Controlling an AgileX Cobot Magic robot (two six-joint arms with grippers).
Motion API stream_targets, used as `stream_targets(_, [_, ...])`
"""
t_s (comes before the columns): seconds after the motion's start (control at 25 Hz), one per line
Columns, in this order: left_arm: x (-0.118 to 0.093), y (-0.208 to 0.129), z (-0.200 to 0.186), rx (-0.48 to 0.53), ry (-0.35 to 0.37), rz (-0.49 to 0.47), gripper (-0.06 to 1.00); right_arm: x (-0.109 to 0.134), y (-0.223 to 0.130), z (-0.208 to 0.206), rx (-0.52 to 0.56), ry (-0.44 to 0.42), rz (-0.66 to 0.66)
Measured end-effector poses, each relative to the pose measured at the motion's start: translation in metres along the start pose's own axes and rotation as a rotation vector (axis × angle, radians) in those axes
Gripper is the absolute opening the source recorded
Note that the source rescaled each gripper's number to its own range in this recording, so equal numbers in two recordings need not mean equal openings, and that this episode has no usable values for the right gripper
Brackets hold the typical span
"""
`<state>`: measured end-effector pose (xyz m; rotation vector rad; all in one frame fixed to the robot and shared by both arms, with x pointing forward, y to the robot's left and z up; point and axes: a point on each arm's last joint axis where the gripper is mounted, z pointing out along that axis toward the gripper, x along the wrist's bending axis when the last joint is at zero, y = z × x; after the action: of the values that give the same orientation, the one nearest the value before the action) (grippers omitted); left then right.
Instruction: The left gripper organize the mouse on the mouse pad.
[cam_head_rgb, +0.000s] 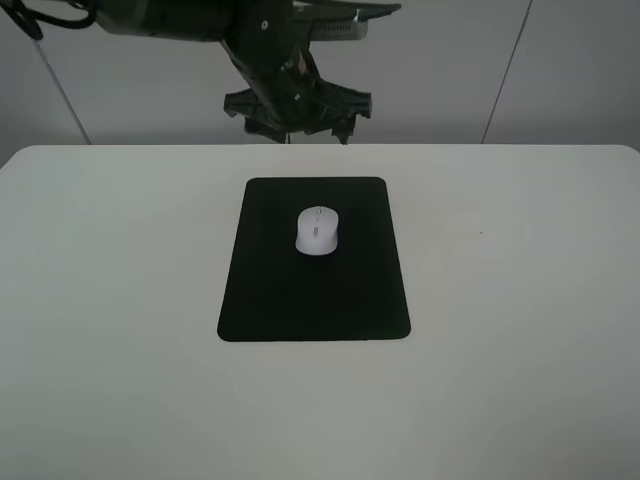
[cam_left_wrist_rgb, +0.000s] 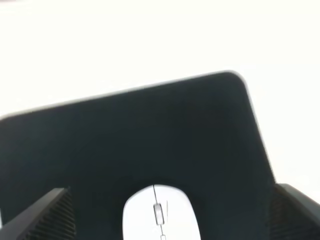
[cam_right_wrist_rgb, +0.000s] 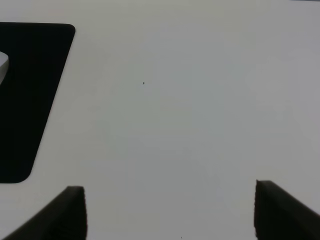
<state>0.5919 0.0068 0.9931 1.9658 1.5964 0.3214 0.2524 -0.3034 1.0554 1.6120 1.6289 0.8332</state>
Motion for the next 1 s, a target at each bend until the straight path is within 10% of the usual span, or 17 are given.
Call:
stream_targets(0.68, [0.019,0.015,-0.078,0.031,0.077,0.133,1.00,0.000,0.000,0.000,0.000,0.000,0.000])
stream_targets(1.0, [0.061,-0.003,-0.123,0.026,0.118,0.087,1.00,0.000,0.000,0.000,0.000,0.000,0.000])
